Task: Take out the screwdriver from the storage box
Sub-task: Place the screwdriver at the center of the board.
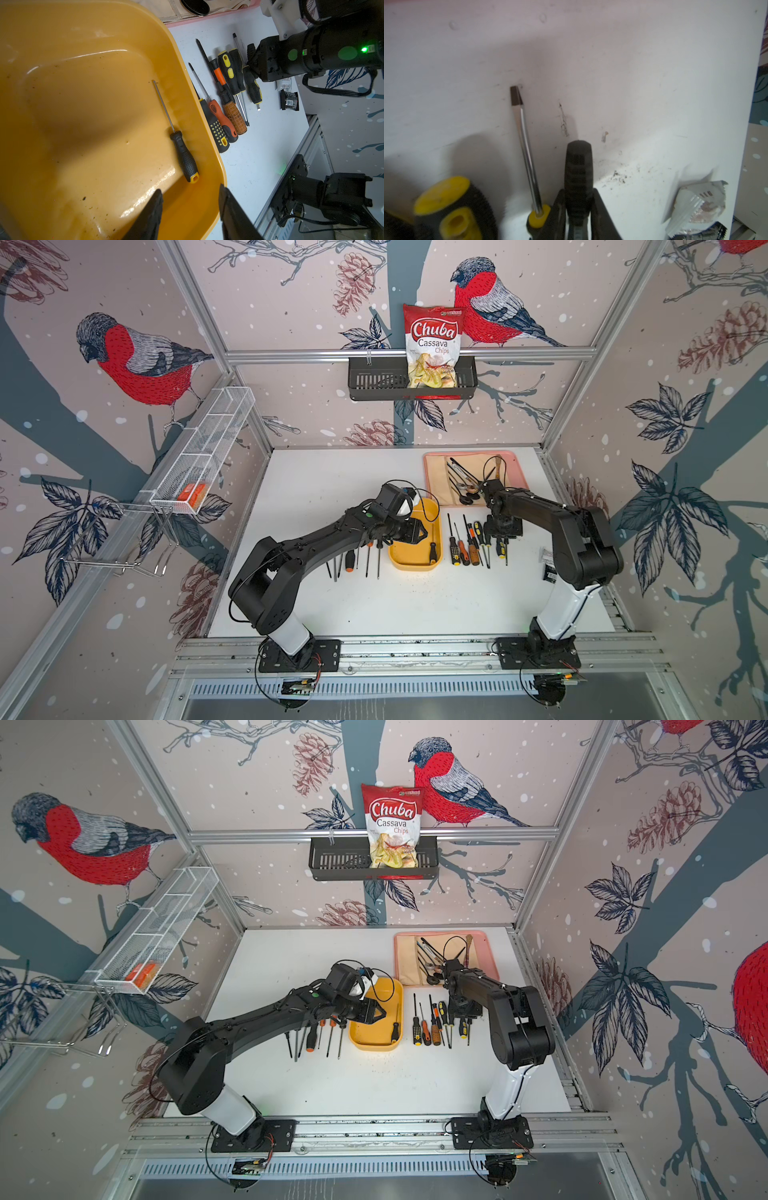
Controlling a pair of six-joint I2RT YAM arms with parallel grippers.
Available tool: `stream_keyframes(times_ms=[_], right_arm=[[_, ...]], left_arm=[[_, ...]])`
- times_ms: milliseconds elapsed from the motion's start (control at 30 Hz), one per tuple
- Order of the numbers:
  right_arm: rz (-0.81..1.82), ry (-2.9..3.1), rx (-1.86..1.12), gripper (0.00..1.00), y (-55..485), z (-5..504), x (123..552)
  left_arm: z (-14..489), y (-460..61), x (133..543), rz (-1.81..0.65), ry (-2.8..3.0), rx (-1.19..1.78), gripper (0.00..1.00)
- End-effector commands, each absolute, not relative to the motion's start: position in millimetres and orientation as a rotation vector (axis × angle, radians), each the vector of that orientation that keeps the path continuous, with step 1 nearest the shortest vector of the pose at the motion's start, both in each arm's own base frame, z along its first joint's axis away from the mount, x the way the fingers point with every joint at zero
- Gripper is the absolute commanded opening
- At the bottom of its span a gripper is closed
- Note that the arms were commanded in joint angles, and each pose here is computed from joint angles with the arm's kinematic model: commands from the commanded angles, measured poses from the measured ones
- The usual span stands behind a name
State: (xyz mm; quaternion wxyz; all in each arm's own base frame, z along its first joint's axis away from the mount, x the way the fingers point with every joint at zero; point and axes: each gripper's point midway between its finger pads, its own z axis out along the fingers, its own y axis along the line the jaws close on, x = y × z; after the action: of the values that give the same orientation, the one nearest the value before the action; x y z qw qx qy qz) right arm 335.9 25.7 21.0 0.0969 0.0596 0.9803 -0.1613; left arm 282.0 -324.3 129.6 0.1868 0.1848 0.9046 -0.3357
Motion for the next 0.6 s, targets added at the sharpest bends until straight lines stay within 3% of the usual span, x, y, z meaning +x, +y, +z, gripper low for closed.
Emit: stream_keyframes(times_ms=[0, 567], right_arm=[[-0.449, 2.9, 0.185, 0.26, 29, 26, 336], [-0.15, 2.792, 0.207, 0.26, 58, 89, 341]], left_arm=[[132, -324, 283, -0.943, 2.539, 0.52, 0.47], [125, -314, 289, -0.835, 2.603, 0.408, 0.46]])
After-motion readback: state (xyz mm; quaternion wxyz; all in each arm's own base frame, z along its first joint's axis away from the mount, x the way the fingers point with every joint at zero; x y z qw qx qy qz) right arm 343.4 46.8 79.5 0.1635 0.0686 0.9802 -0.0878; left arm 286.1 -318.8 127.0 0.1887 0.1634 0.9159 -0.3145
